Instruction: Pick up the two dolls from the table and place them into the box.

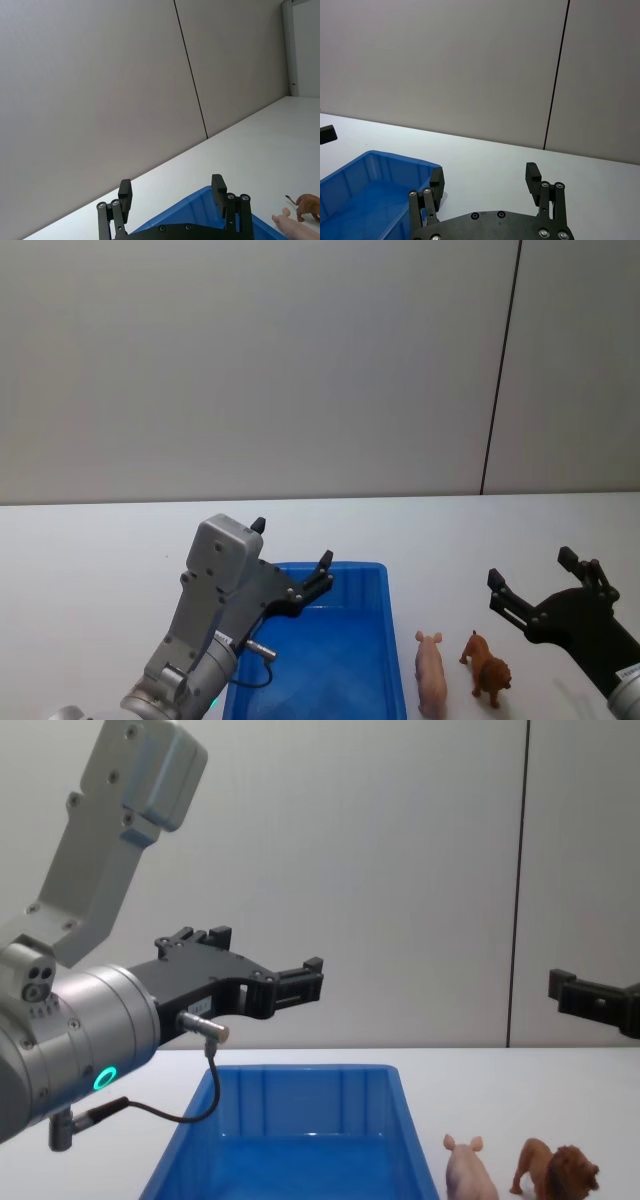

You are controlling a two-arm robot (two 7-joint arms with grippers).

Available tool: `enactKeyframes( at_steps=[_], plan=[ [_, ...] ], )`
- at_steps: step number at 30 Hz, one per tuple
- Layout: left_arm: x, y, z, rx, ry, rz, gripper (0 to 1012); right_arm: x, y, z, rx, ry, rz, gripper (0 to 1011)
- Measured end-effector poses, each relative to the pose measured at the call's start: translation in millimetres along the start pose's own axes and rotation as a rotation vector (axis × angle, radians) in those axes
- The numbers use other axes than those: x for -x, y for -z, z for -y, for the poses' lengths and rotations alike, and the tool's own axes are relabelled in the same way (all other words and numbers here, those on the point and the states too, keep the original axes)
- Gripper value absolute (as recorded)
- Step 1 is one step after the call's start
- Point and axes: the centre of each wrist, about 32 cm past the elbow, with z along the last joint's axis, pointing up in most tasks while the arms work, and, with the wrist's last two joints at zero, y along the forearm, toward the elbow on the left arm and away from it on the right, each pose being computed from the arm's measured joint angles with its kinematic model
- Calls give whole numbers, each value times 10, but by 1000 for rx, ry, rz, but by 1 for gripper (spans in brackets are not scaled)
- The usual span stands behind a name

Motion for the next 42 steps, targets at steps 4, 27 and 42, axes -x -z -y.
enactKeyframes(
  at_steps=[4, 27, 42],
  plan=[
    [0, 0, 0, 0, 0, 0, 1001, 0, 0, 0, 0, 0, 0, 1001],
    [0, 0, 0, 0, 0, 0, 1001, -15, 0, 2, 1, 0, 2, 1001],
    [0, 0, 0, 0, 0, 0, 1001, -219, 63, 65, 97, -26, -7, 1001]
  ],
)
